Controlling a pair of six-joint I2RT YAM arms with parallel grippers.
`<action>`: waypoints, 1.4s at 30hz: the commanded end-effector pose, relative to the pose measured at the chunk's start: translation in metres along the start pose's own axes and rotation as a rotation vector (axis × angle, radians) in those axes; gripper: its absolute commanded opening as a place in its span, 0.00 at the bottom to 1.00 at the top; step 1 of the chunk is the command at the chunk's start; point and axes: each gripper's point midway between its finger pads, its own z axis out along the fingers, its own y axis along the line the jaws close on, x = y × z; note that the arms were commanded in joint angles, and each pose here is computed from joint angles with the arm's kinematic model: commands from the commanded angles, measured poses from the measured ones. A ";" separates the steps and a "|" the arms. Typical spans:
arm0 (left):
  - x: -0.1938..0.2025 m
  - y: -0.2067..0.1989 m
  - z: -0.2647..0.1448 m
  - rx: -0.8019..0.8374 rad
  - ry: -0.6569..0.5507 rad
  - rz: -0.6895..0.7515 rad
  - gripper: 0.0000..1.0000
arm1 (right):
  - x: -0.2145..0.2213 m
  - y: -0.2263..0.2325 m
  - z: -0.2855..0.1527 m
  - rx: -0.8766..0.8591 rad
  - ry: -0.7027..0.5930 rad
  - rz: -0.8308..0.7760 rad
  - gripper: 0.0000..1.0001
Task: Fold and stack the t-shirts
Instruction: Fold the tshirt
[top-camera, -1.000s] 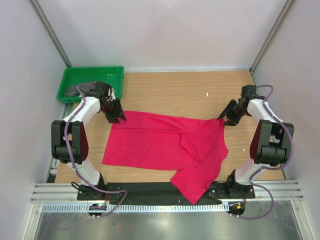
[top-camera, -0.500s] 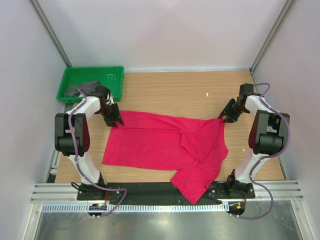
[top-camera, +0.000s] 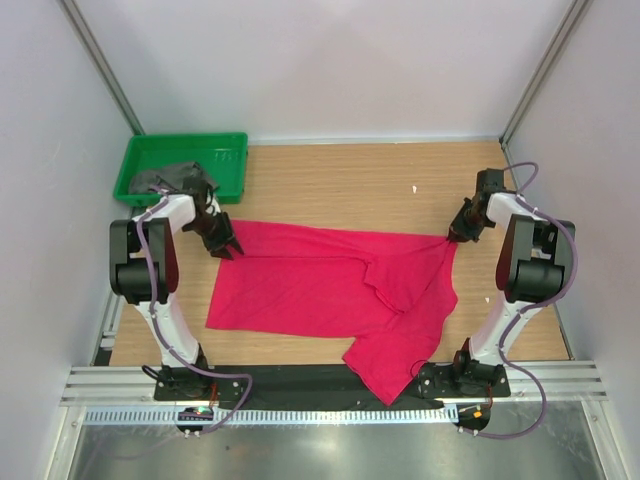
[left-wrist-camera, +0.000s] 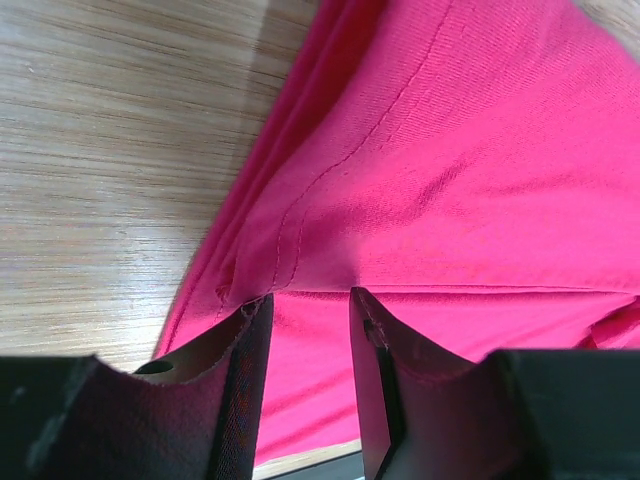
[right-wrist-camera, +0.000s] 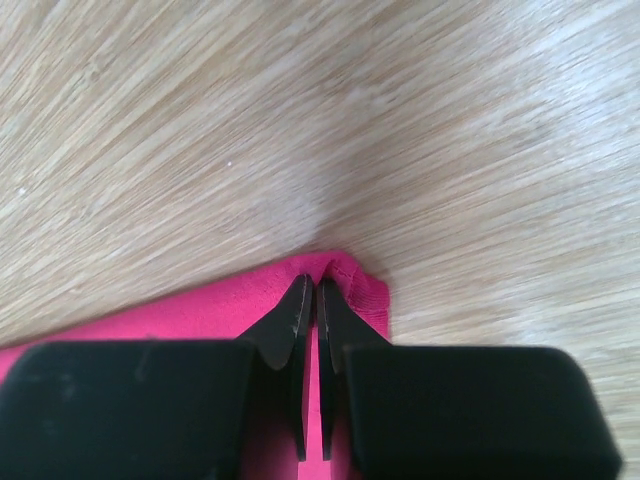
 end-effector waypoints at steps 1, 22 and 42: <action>-0.002 0.032 0.017 -0.095 -0.009 0.000 0.39 | -0.026 -0.007 -0.003 0.043 -0.124 -0.038 0.08; -0.026 -0.007 -0.070 -0.003 -0.248 0.040 0.48 | -0.064 0.059 -0.016 -0.017 -0.106 -0.099 0.40; -0.029 0.004 -0.021 -0.020 -0.139 0.005 0.42 | 0.053 0.059 -0.086 -0.212 0.070 -0.121 0.43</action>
